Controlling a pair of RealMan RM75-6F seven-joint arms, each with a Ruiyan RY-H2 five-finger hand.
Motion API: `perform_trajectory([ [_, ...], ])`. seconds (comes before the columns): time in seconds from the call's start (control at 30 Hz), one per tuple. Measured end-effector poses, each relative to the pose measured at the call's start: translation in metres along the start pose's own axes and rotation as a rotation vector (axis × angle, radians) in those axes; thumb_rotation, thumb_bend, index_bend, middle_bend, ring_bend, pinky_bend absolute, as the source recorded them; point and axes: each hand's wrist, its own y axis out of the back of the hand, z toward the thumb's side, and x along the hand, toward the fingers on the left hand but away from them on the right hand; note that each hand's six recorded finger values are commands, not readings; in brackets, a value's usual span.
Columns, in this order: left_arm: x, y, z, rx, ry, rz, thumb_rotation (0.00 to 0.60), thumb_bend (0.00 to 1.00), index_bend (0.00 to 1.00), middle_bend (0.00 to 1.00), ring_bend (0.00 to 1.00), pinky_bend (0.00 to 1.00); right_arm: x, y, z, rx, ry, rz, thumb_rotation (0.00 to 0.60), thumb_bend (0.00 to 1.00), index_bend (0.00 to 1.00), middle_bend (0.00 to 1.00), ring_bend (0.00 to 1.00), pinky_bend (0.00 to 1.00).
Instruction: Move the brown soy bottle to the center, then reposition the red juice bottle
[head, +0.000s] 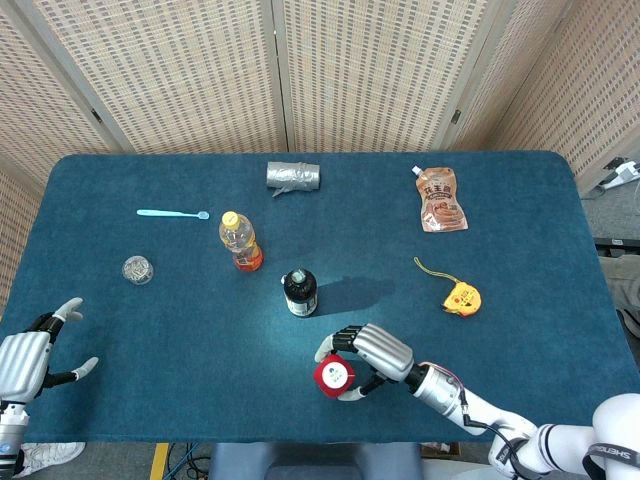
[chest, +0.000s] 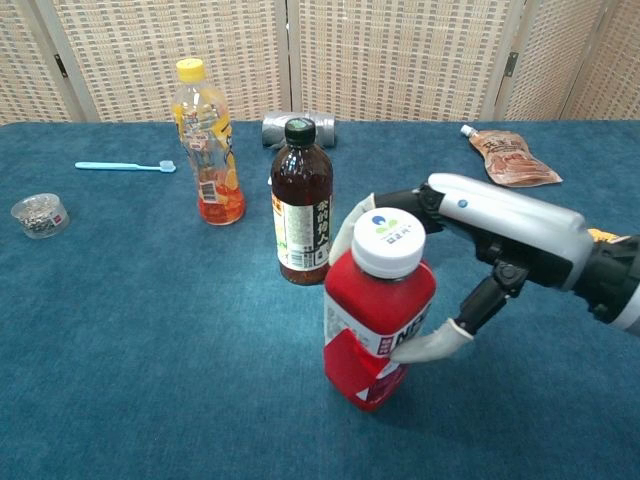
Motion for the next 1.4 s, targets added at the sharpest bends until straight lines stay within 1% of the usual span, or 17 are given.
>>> perform_trajectory([
  [0.13, 0.000, -0.001, 0.001, 0.008, -0.003, -0.002, 0.600, 0.14, 0.15, 0.31, 0.25, 0.46, 0.015, 0.015, -0.003, 0.020, -0.028, -0.040, 0.600, 0.00, 0.40, 0.51, 0.42, 0.44],
  [0.23, 0.000, -0.003, 0.002, 0.013, -0.003, -0.004, 0.600, 0.14, 0.15, 0.31, 0.25, 0.46, 0.022, 0.021, -0.007, 0.019, -0.048, -0.062, 0.600, 0.00, 0.40, 0.51, 0.42, 0.44],
  [0.43, 0.000, -0.004, 0.001, 0.013, 0.001, -0.008, 0.600, 0.14, 0.15, 0.31, 0.25, 0.46, 0.029, 0.030, -0.021, 0.002, -0.080, -0.101, 0.600, 0.00, 0.40, 0.51, 0.42, 0.44],
  [0.63, -0.001, -0.004, 0.000, 0.014, -0.001, -0.008, 0.600, 0.14, 0.15, 0.31, 0.25, 0.46, 0.030, 0.036, -0.033, -0.018, -0.097, -0.139, 0.600, 0.00, 0.40, 0.51, 0.42, 0.44],
  [1.03, -0.002, -0.005, -0.001, 0.019, 0.002, -0.012, 0.600, 0.14, 0.15, 0.31, 0.25, 0.46, 0.035, 0.036, -0.051, -0.047, -0.135, -0.158, 0.600, 0.00, 0.40, 0.51, 0.42, 0.44],
  [1.4, -0.002, -0.005, -0.001, 0.021, 0.001, -0.014, 0.600, 0.14, 0.15, 0.31, 0.25, 0.46, 0.038, 0.031, -0.055, -0.064, -0.147, -0.152, 0.600, 0.00, 0.40, 0.51, 0.42, 0.44],
])
